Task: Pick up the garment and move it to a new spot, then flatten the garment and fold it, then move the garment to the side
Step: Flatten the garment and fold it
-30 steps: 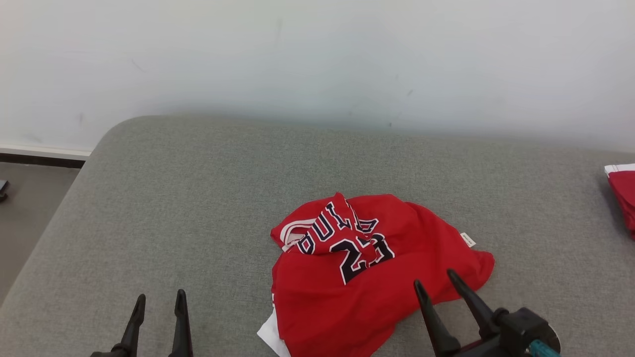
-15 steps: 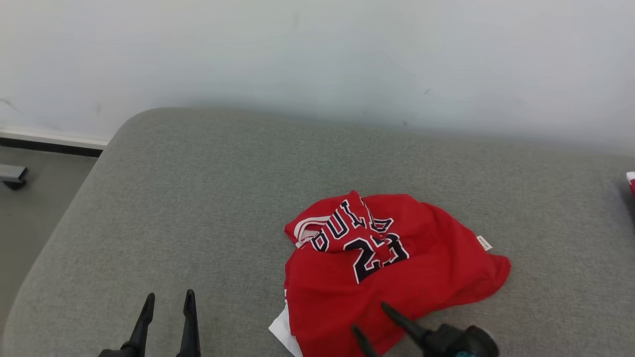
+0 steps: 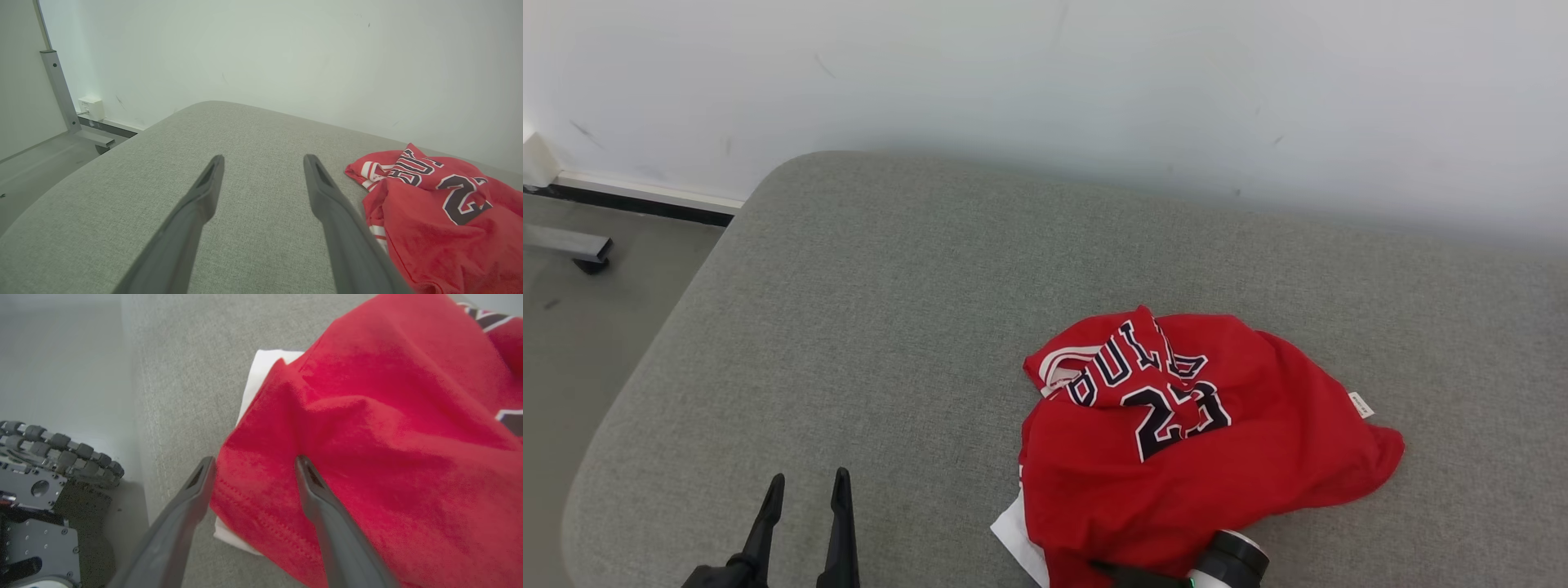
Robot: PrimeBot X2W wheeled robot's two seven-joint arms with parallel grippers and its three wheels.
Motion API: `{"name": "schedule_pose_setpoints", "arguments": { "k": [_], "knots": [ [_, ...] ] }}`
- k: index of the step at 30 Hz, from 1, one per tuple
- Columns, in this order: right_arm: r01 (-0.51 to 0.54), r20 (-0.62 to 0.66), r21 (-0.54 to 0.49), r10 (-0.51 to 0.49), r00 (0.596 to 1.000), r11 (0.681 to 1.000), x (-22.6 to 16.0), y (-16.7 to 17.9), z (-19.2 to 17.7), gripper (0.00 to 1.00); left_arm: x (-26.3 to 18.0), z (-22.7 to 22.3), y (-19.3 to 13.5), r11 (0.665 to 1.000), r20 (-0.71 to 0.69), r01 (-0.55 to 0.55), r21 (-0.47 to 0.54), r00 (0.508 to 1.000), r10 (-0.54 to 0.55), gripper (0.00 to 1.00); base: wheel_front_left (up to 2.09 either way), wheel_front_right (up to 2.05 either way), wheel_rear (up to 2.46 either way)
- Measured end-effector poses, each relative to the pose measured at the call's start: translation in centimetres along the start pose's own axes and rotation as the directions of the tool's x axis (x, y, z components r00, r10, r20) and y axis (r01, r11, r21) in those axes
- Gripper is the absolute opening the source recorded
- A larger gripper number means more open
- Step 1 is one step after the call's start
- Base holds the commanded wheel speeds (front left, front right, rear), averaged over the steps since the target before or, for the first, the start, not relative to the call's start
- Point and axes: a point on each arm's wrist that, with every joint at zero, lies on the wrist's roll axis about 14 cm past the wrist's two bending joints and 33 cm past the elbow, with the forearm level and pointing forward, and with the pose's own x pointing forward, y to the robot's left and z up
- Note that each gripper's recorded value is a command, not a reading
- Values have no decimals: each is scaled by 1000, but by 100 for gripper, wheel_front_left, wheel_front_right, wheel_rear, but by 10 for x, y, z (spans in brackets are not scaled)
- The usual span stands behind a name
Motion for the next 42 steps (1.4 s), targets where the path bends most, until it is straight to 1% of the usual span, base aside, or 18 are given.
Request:
{"name": "schedule_pose_setpoints", "arguments": {
  "k": [1, 2, 5, 8, 12, 15, 17, 19, 20, 21, 22, 24, 26, 28, 31, 35, 38, 42],
  "knots": [
    [-3, -19, -21, 3, 1000, 1000, 2, -1, -3, 29, 0, 1, 0, 1000, 2, -1, 0, 1000, 1, 100, 0, 0, 0],
    [1, -8, -14, -1, 1000, 1000, 4, -2, 0, 0, 0, 1, 0, 1000, 2, -4, 0, 1000, 4, 100, 0, 0, 0],
    [12, 41, 8, -12, 999, 1000, 10, -6, 12, 0, 0, 1, 2, 1000, 3, -12, -2, 1000, 12, 100, 0, 0, 0],
    [33, 79, 38, -36, 996, 999, 9, -12, 16, 0, 0, 2, 3, 1000, 4, -14, -2, 1000, 14, 100, 0, 0, 0],
    [82, 129, 79, -91, 987, 994, 3, -27, 23, 0, 0, 2, 4, 1000, 7, -21, -2, 1000, 21, 100, 0, 0, 0],
    [125, 139, 103, -138, 981, 987, -5, -41, 20, 0, 2, 2, 0, 1000, 7, -7, -3, 1000, 7, 100, 0, 0, 0],
    [147, 166, 124, -167, 972, 981, -10, -48, 26, 0, 4, 2, -5, 1000, 9, 5, -5, 1000, -5, 100, 0, 0, 0],
    [185, 222, 168, -220, 950, 968, -17, -61, 41, 0, 5, 2, -6, 1000, 8, 11, -6, 1000, -11, 100, 0, 0, 0],
    [208, 262, 196, -256, 931, 958, -24, -71, 51, 69, 5, 2, -6, 1000, 9, 12, -6, 1000, -12, 100, 0, 0, 0],
    [236, 294, 227, -297, 908, 945, -31, -82, 59, 100, 6, 2, -7, 1000, 10, 15, -6, 1000, -15, 100, 0, 0, 0],
    [266, 317, 262, -343, 884, 928, -41, -92, 63, 100, 7, 2, -9, 1000, 10, 20, -7, 1000, -20, 100, 0, 0, 0],
    [322, 333, 315, -422, 843, 893, -61, -107, 60, 100, 8, 1, -11, 1000, 7, 28, -8, 1000, -28, 100, 0, 0, 0],
    [380, 338, 377, -507, 793, 845, -84, -121, 54, 100, 9, -1, -14, 999, 1, 38, -9, 999, -38, 100, 0, 0, 0],
    [427, 340, 413, -571, 747, 805, -104, -128, 49, 100, 12, -1, -19, 998, 1, 54, -9, 999, -54, 100, 0, 0, 0],
    [505, 314, 464, -668, 675, 728, -137, -139, 33, 100, 16, -2, -27, 997, -1, 79, -6, 997, -79, 100, 0, 0, 0],
    [583, 277, 520, -768, 577, 625, -177, -146, 15, 100, 22, -1, -38, 993, 3, 116, -2, 993, -116, 100, 0, 0, 0],
    [623, 243, 551, -822, 515, 554, -201, -145, 2, 100, 27, -3, -47, 989, 0, 149, 4, 989, -149, 100, 0, 0, 0],
    [657, 206, 582, -868, 451, 479, -225, -137, -11, 100, 32, -3, -61, 981, 2, 191, 14, 982, -191, 100, 0, 0, 0]
  ]
}}
